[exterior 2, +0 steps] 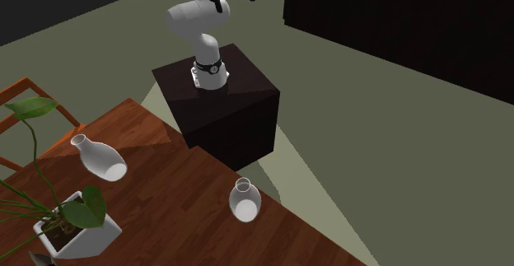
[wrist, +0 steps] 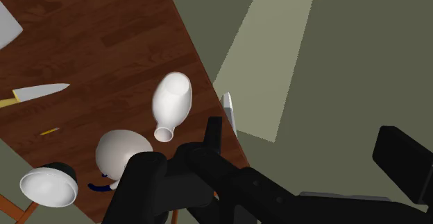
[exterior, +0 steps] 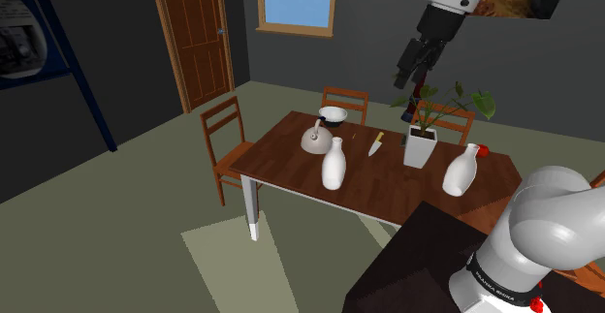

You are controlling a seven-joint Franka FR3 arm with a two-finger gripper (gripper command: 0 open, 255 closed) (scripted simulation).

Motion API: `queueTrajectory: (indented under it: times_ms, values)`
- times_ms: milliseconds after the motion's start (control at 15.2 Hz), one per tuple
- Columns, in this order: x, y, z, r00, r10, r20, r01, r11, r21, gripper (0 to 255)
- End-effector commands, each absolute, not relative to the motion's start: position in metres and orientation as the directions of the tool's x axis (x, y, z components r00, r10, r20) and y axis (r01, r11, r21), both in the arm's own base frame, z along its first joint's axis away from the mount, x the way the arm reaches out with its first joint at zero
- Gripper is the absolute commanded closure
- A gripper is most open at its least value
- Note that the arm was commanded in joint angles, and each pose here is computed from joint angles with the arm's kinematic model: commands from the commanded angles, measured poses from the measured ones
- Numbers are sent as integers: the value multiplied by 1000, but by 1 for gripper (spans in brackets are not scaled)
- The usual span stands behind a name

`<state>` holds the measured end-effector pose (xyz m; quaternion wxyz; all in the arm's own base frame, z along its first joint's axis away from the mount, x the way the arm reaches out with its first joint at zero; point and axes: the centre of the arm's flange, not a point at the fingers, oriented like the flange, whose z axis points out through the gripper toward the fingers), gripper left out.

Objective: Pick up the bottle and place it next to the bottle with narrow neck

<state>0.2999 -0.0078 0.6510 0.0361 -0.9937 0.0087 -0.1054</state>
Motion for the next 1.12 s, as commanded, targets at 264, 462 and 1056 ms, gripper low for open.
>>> queueTrajectory:
  times_ms: [264,462,1056]
  values:
    - [335,-25,614,981,-16,194,-4,-998,-65,0]
    - [361,-38,586,983,-10,182,1,-998,-59,0]
    - [437,-76,501,989,9,148,15,-999,-41,0]
